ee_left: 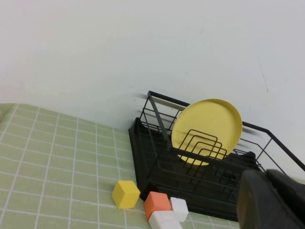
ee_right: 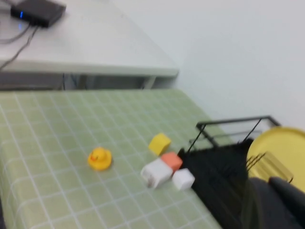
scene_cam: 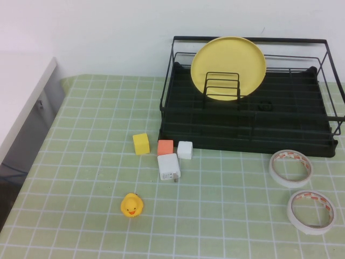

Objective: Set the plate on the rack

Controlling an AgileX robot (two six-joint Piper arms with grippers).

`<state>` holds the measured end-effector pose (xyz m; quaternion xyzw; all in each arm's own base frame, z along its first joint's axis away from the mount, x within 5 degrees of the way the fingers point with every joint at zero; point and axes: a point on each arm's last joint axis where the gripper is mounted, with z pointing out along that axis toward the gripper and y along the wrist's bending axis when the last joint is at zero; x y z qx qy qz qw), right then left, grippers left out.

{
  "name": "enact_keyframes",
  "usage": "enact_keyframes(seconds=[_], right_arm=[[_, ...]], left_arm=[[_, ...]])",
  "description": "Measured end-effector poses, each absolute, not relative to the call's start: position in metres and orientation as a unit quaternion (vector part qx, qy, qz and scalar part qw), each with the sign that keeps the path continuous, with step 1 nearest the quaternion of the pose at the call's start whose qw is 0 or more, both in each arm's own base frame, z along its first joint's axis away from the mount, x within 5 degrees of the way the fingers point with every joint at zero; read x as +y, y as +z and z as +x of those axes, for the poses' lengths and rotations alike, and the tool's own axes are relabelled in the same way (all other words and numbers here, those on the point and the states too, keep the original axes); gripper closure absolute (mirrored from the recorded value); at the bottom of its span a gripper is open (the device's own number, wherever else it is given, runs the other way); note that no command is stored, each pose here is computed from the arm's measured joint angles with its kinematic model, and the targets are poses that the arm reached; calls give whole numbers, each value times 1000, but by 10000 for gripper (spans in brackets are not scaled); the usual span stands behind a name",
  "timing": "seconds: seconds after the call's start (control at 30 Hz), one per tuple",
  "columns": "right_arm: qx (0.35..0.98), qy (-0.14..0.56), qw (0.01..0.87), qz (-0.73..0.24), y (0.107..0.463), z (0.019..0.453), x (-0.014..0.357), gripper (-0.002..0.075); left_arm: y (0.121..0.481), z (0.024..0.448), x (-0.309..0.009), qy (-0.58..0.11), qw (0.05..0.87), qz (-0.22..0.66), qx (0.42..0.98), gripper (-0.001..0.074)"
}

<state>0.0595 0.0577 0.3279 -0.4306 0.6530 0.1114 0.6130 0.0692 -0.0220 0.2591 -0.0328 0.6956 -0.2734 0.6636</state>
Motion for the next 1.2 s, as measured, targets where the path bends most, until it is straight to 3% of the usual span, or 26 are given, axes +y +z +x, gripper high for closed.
enact_keyframes(seconds=[0.37, 0.57, 0.87, 1.2], right_arm=[[607, 78, 696, -376, 283, 64, 51, 717], [681, 40, 678, -272, 241, 73, 34, 717], [741, -99, 653, -116, 204, 63, 1, 717], [777, -117, 619, -14, 179, 54, -10, 717]], left_arm=[[259, 69, -22, -273, 664, -34, 696, 737], [259, 69, -22, -273, 664, -34, 696, 737], [259, 69, -22, -273, 664, -34, 696, 737], [259, 69, -22, -273, 664, -34, 696, 737]])
